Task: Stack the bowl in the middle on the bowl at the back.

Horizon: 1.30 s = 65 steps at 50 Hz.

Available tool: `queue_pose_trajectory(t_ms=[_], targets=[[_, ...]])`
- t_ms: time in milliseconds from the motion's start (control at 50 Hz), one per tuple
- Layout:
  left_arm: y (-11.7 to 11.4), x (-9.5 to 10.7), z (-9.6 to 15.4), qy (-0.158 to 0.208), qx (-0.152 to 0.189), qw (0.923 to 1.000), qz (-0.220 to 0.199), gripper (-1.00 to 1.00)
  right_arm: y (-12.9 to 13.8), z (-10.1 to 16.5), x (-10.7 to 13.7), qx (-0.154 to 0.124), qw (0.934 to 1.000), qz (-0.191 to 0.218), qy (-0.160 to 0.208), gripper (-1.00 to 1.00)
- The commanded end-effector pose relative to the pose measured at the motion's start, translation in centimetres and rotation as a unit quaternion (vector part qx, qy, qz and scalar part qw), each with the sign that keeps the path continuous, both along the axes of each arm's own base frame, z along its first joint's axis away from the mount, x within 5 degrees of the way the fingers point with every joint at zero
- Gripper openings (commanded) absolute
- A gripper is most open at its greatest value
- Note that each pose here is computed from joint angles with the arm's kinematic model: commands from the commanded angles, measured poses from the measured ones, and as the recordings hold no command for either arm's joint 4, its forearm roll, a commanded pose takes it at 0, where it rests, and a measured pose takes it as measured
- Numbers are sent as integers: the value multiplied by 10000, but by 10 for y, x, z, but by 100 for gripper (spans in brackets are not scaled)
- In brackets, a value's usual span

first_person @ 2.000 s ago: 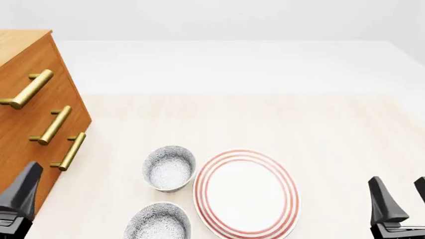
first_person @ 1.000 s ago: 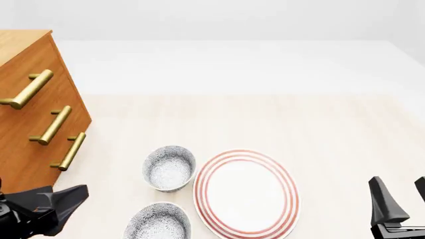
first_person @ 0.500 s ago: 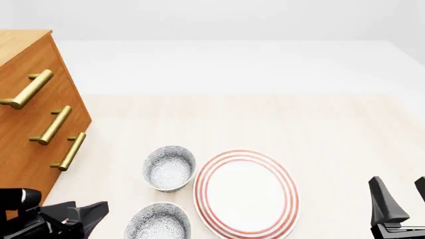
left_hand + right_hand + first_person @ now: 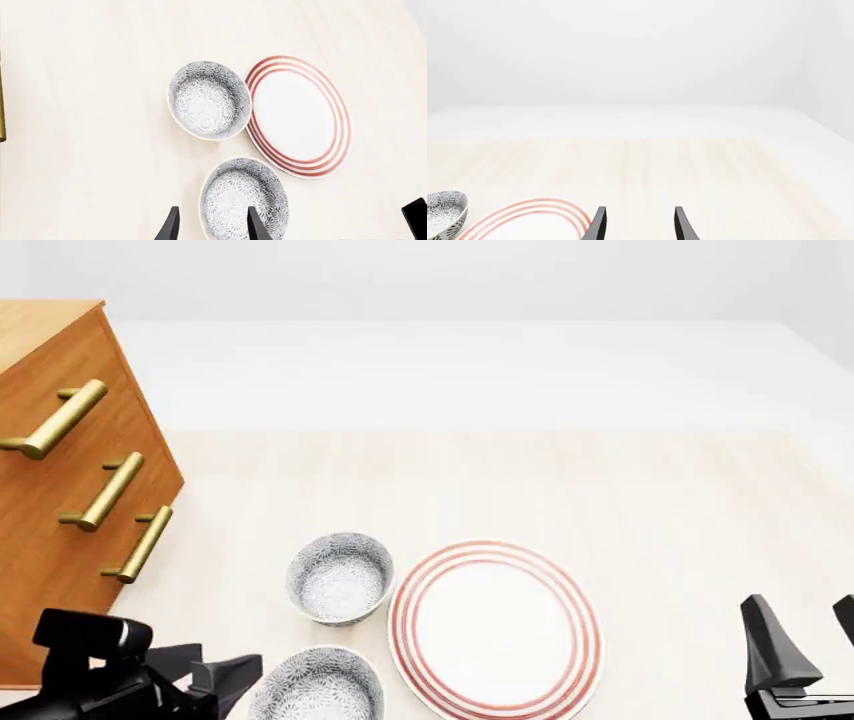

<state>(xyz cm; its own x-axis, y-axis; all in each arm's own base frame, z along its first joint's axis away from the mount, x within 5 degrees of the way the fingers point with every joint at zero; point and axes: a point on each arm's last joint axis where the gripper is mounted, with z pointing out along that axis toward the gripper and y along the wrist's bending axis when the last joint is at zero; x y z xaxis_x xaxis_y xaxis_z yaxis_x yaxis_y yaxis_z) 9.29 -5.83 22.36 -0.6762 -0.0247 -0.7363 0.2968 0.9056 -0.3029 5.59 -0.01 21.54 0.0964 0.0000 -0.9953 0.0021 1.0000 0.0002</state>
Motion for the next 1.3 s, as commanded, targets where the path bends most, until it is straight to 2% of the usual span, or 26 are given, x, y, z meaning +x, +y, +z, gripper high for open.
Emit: queue_pose_trajectory(t_ms=[20, 300, 700, 1300], targets=[[-6, 6, -11, 20, 130, 9998, -158, 100, 0, 0, 0, -3, 10000, 1, 0, 100], [-13, 13, -30, 94, 421, 9982, -407, 100, 0, 0, 0, -2, 10000, 1, 2, 100], [-20, 17, -55, 252, 616, 9959, -609, 100, 0, 0, 0, 6, 10000, 1, 2, 100], [-28, 18, -87, 482, 568, 9949, -674, 100, 0, 0, 0, 1, 10000, 2, 2, 100]])
